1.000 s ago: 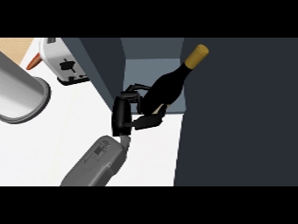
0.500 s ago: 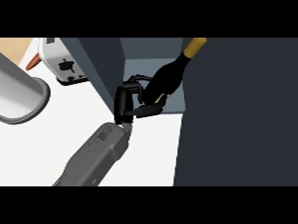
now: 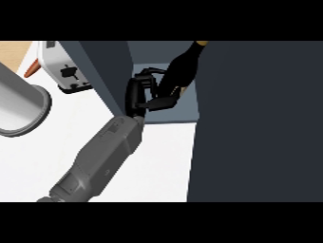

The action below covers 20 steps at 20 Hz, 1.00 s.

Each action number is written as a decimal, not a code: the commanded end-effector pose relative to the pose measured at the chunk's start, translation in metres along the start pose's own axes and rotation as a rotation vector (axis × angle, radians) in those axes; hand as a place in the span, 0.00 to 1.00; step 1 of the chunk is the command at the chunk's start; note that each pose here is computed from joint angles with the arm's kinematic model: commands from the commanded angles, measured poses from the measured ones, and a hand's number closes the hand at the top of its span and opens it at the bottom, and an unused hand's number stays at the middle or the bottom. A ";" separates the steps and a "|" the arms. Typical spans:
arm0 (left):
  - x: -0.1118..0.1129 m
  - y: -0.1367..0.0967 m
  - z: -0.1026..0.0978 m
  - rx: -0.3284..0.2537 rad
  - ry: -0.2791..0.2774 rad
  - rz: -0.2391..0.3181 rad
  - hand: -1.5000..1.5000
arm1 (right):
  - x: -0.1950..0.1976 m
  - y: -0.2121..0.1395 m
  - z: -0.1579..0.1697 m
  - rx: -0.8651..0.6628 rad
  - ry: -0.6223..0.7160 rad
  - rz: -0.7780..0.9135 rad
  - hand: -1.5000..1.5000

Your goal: Pick up the wine, place it into the cabinet and close the cabinet

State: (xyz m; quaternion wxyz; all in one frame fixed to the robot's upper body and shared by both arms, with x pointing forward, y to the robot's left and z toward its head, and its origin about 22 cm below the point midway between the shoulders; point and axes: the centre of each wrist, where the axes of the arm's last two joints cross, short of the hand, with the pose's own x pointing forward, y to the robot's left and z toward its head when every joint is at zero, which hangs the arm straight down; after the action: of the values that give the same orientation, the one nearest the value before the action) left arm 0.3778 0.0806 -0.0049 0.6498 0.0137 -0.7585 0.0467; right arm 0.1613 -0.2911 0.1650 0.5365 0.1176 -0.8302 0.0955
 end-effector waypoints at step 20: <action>-0.022 0.023 -0.014 0.072 0.088 -0.185 1.00 | 0.005 0.006 -0.016 0.084 -0.040 -0.018 0.00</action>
State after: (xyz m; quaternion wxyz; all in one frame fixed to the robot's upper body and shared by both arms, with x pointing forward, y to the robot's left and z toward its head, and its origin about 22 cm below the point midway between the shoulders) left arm 0.3920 0.1023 -0.0251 0.6804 0.0920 -0.7270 0.0118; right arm 0.1705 -0.2803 0.1730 0.5212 0.1426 -0.8326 0.1216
